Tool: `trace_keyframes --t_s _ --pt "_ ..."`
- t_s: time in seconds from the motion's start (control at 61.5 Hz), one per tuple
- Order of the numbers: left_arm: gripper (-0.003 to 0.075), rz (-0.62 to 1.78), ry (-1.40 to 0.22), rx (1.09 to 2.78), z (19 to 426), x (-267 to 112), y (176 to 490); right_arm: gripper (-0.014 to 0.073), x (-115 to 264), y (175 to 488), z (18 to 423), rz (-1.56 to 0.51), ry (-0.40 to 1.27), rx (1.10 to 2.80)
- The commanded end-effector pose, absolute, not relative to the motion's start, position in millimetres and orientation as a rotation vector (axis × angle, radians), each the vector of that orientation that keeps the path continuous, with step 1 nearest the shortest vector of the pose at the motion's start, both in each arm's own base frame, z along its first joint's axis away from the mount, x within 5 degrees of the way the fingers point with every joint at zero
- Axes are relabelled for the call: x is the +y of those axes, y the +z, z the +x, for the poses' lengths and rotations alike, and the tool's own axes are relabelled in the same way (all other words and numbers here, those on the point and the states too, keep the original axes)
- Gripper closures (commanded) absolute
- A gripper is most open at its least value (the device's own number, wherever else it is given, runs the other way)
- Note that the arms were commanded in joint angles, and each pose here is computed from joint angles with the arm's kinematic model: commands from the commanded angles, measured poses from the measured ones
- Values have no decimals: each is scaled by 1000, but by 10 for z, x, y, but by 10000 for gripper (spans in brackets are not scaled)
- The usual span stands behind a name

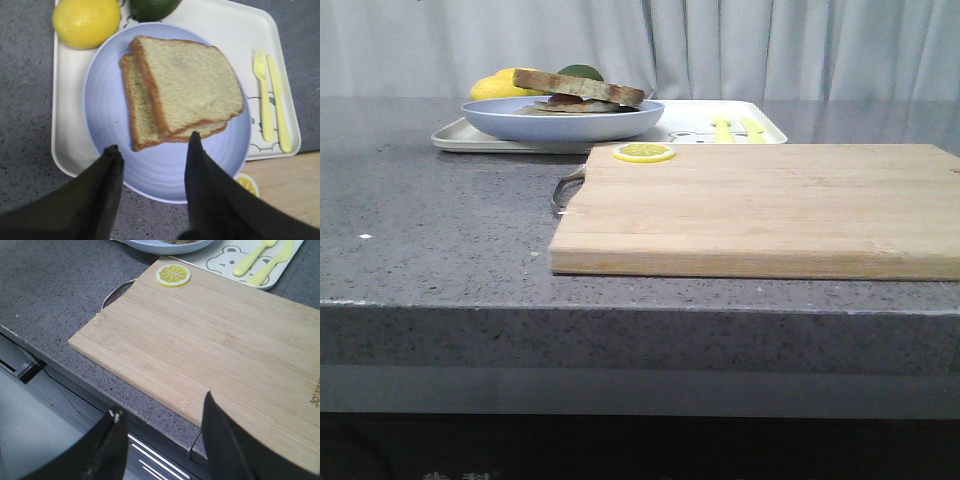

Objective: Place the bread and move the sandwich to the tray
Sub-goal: 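Open the left gripper and withdraw it from the plate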

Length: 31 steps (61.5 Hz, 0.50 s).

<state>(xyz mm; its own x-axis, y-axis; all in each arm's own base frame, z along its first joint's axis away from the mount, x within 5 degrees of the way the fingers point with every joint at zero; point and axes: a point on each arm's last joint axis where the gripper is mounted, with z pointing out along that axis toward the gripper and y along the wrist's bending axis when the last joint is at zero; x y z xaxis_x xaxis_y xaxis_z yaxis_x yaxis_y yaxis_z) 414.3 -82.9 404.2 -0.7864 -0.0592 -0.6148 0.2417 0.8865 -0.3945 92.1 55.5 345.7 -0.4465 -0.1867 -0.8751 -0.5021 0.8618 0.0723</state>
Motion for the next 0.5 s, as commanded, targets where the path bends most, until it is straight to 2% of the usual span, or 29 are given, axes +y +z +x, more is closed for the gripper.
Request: trace_keyframes --t_s 0.0,0.146,0.309,0.487 --pt "418 256 -566 2218 3710 -1067 4633 223 555 3592 943 -473 405 1939" --pt "418 422 -443 2143 3317 -1402 4881 223 555 3592 943 -473 405 1939" --pt "419 526 -451 2085 3006 -1619 5039 223 555 3592 943 -473 405 1939" --pt "419 549 -474 2052 2774 -1628 5058 223 555 3592 943 -473 405 1939"
